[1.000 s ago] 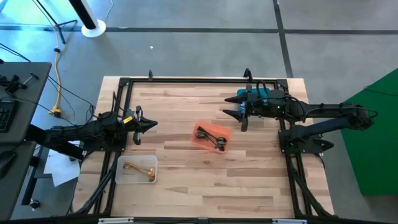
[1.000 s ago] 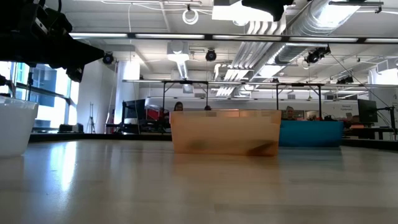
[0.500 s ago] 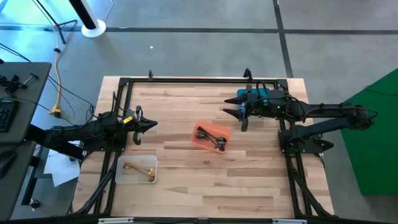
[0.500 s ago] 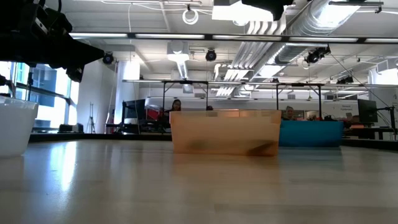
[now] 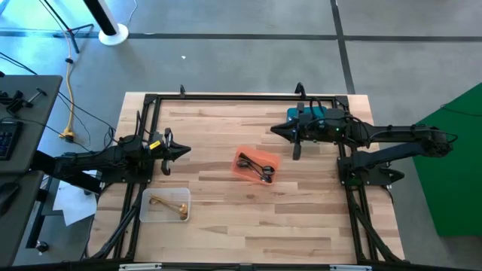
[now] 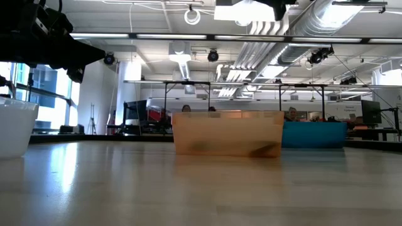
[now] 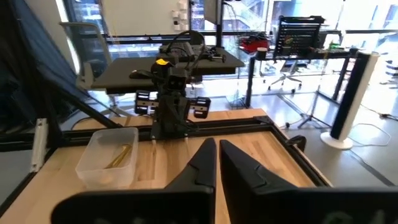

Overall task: Sort silverware by color (type)
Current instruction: Return to Home Position

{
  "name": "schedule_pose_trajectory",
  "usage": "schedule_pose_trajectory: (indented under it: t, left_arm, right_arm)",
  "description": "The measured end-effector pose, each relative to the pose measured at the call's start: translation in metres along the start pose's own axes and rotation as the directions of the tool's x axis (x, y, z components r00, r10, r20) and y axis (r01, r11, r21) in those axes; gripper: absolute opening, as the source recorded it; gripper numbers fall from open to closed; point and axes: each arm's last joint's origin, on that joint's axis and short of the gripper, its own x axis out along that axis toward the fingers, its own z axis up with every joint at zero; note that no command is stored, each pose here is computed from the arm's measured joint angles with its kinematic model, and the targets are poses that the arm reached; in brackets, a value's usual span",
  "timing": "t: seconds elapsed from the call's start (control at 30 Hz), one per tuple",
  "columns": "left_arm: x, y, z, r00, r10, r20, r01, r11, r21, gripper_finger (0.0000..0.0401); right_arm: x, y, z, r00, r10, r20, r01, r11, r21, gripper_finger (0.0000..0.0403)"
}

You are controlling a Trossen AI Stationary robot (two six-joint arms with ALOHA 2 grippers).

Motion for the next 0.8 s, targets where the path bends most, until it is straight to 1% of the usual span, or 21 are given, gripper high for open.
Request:
schedule_pose_trajectory:
  t: [0.27,0.43,0.53,0.6,0.73,0.8]
  left_arm:
    - [0.000,0.000,0.000,1.000,0.000,0.000,0.000,1.000,0.000,0.0001]
    - [0.000,0.000,0.000,1.000,0.000,0.000,0.000,1.000,0.000,0.0001]
    - [0.000,0.000,0.000,1.000,0.000,0.000,0.000,1.000,0.000,0.0001]
    - [0.000,0.000,0.000,1.000,0.000,0.000,0.000,1.000,0.000,0.0001]
    - [0.000,0.000,0.000,1.000,0.000,0.000,0.000,1.000,0.000,0.0001]
    - [0.000,0.000,0.000,1.000,0.000,0.000,0.000,1.000,0.000,0.0001]
  right_arm:
    - [-0.012,0.001,0.007,0.997,0.068,0.031,-0.068,0.998,-0.004,0.0001]
    - [-0.032,0.001,0.009,0.997,0.073,-0.009,-0.074,0.996,-0.043,0.0000]
    - [-0.046,0.000,0.007,0.996,0.079,-0.033,-0.081,0.996,-0.044,0.0000]
    - [-0.055,0.000,-0.003,0.995,0.097,-0.020,-0.098,0.995,-0.019,0.0000]
    - [-0.071,0.000,-0.037,0.994,0.104,0.018,-0.105,0.992,0.067,0.0000]
    - [-0.081,0.000,-0.048,0.992,0.109,0.063,-0.114,0.990,0.088,0.0000]
